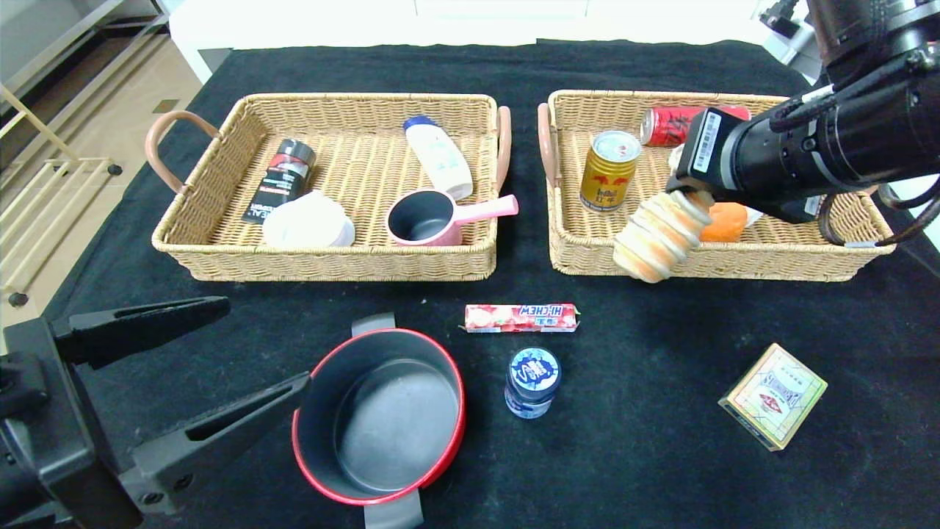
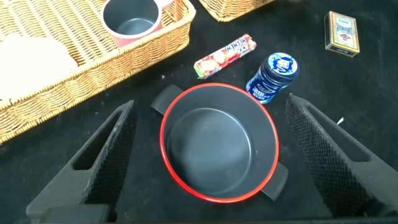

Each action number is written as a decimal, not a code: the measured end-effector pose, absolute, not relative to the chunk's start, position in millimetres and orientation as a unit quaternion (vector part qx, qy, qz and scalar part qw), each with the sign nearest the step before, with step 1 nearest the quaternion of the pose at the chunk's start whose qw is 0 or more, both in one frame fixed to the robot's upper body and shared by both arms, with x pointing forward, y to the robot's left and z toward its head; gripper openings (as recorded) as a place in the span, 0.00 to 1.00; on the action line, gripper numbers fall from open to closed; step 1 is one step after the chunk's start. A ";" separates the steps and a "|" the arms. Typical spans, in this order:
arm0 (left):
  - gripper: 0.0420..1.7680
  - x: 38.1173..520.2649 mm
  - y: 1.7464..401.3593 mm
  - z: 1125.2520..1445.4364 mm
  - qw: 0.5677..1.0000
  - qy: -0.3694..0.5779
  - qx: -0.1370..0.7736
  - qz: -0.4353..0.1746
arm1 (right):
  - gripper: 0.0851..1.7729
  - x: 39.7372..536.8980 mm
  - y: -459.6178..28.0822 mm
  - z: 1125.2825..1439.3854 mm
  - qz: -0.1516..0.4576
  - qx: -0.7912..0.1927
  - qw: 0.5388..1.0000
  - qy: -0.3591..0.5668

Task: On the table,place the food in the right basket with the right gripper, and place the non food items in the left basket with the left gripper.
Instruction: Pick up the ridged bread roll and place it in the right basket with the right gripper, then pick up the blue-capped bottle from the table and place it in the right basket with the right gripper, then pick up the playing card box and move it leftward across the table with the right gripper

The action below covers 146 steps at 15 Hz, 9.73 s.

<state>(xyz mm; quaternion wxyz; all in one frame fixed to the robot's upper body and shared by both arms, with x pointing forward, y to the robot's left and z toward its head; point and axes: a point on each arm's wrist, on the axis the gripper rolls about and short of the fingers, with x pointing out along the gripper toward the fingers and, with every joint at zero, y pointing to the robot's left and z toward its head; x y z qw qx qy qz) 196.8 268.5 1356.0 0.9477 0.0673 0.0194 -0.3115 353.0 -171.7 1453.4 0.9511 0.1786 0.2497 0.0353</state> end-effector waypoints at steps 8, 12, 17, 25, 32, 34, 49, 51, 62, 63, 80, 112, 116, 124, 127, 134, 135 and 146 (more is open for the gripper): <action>0.97 197.6 268.0 1354.8 0.947 0.023 0.068 -0.312 | 0.19 388.5 -178.1 1463.1 0.023 0.202 0.969 0.144; 0.97 197.5 268.1 1354.8 0.947 0.022 0.068 -0.312 | 0.19 401.2 -181.6 1456.6 0.005 0.192 0.972 0.138; 0.97 197.1 268.3 1355.2 0.947 0.021 0.068 -0.312 | 0.22 412.1 -184.5 1448.5 -0.008 0.188 0.972 0.140; 0.97 196.9 268.4 1355.2 0.947 0.020 0.068 -0.312 | 0.69 410.1 -184.9 1448.1 -0.006 0.187 0.972 0.144; 0.97 197.0 268.4 1354.6 0.947 0.021 0.073 -0.312 | 0.85 401.9 -185.5 1443.2 -0.004 0.181 0.971 0.158; 0.97 196.9 268.3 1354.1 0.947 0.021 0.073 -0.312 | 0.88 389.6 -180.4 1439.1 0.009 0.166 0.971 0.172; 0.97 200.5 266.7 1352.0 0.948 0.029 0.072 -0.309 | 0.95 279.3 -100.4 1389.1 0.145 0.038 0.955 0.254; 0.97 200.7 266.8 1352.9 0.949 0.028 0.073 -0.305 | 0.95 277.7 -88.9 1380.6 0.141 0.025 0.956 0.257; 0.97 200.7 267.2 1353.1 0.951 0.027 0.074 -0.299 | 0.96 270.9 -44.9 1342.5 0.156 -0.033 0.945 0.286; 0.97 200.6 267.3 1353.3 0.951 0.027 0.074 -0.299 | 0.96 271.9 -43.6 1340.1 0.154 -0.035 0.945 0.287; 0.97 199.7 267.5 1352.9 0.950 0.026 0.075 -0.302 | 0.91 292.0 -35.8 1317.3 0.125 -0.047 0.943 0.305; 0.97 199.8 267.4 1352.0 0.950 0.028 0.075 -0.303 | 0.48 325.0 -97.3 1391.7 0.071 0.036 0.971 0.225; 0.97 199.4 267.7 1352.6 0.950 0.027 0.075 -0.303 | 0.48 342.1 -116.4 1417.6 0.044 0.068 0.979 0.188; 0.97 199.0 267.9 1352.9 0.950 0.026 0.075 -0.302 | 0.48 376.5 -129.8 1425.9 0.005 0.079 0.984 0.162; 0.97 199.0 267.9 1352.9 0.950 0.026 0.075 -0.302 | 0.48 385.2 -128.7 1424.2 0.001 0.085 0.985 0.151; 0.97 198.9 267.9 1353.1 0.950 0.025 0.075 -0.302 | 0.48 394.0 -125.2 1423.6 0.000 0.089 0.986 0.139; 0.97 198.9 267.9 1353.1 0.950 0.025 0.075 -0.302 | 0.48 394.7 -124.8 1422.5 0.000 0.088 0.986 0.140; 0.97 198.9 267.9 1352.7 0.950 0.026 0.075 -0.303 | 0.84 393.2 -123.7 1420.8 0.002 0.086 0.985 0.146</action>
